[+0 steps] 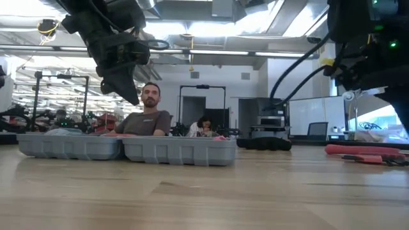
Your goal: Prefit tool cases
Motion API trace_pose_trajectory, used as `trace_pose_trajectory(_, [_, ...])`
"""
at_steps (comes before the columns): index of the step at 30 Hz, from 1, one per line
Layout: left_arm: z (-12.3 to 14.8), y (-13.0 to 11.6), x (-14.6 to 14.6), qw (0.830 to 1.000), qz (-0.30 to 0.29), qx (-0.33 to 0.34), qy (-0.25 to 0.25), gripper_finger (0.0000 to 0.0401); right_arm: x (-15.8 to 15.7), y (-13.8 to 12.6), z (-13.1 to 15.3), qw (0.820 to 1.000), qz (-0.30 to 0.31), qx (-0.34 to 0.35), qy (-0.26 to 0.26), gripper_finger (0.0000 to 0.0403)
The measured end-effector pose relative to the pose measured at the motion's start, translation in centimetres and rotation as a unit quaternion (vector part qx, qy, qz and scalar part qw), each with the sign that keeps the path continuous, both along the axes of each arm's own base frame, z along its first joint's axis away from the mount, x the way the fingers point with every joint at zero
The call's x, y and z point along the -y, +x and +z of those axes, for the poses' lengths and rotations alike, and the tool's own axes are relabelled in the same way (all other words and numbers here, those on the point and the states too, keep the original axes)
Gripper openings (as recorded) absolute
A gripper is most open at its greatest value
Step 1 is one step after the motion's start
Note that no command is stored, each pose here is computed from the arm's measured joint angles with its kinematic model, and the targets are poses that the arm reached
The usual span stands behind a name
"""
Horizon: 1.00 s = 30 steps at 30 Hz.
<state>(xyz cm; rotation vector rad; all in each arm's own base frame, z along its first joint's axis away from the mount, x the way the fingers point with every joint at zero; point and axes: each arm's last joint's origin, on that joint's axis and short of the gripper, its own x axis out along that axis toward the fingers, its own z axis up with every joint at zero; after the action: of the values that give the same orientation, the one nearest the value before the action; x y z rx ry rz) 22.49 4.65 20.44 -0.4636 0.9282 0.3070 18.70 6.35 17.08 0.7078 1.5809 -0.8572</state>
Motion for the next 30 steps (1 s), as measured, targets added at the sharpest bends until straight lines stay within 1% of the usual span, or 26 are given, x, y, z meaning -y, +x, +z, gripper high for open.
trace_pose_trajectory(3, [0.0,0.0,0.0,1.0,0.006,-0.002,0.002,0.0,-0.1,0.1,-0.5,1.0,0.017,0.012,0.022,0.0181])
trace_pose_trajectory(5, [0.0,0.0,0.0,1.0,0.007,-0.001,0.002,0.0,-0.3,0.3,-0.8,0.999,0.023,0.025,0.039,0.0201])
trace_pose_trajectory(7, [0.0,0.0,-0.1,1.0,0.016,-0.002,0.004,0.0,-0.2,0.0,-1.3,0.999,0.021,0.021,0.039,0.021])
trace_pose_trajectory(10, [0.0,0.0,-0.1,1.0,0.026,-0.002,0.004,0.0,0.1,-0.7,-2.2,0.999,0.011,0.013,0.033,0.0207])
trace_pose_trajectory(12, [0.0,0.0,-0.1,1.0,0.031,-0.002,0.005,0.0,0.3,-1.3,-3.0,0.999,0.008,0.001,0.031,0.0192])
trace_pose_trajectory(16, [0.0,0.0,-0.1,0.999,0.043,-0.001,-0.003,0.0,0.3,-1.8,-4.0,0.998,0.005,0.007,0.06,0.0146])
trace_pose_trajectory(20, [0.0,0.0,-0.1,0.999,0.052,-0.001,-0.009,0.0,0.3,-1.6,-4.1,0.998,0.027,0.021,0.056,0.0105])
trace_pose_trajectory(22, [0.0,0.0,-0.1,0.998,0.056,-0.001,-0.012,0.0,0.5,-1.6,-4.1,0.998,0.031,0.021,0.051,0.0072])
trace_pose_trajectory(24, [0.0,0.0,-0.1,0.998,0.059,-0.001,-0.014,0.0,0.6,-1.6,-4.1,0.998,0.036,0.019,0.049,0.0026])
trace_pose_trajectory(25, [0.0,0.0,-0.1,0.998,0.06,0.0,-0.016,0.0,0.6,-1.6,-4.1,0.998,0.042,0.018,0.047,0.0018])
trace_pose_trajectory(28, [0.2,-0.1,0.0,0.998,0.06,0.006,-0.022,0.0,0.6,-1.6,-3.8,0.996,0.07,0.017,0.048,0.002])
trace_pose_trajectory(30, [0.7,-0.4,0.1,0.999,0.046,0.017,-0.019,0.0,0.6,-1.4,-3.4,0.995,0.093,0.014,0.042,0.0014])
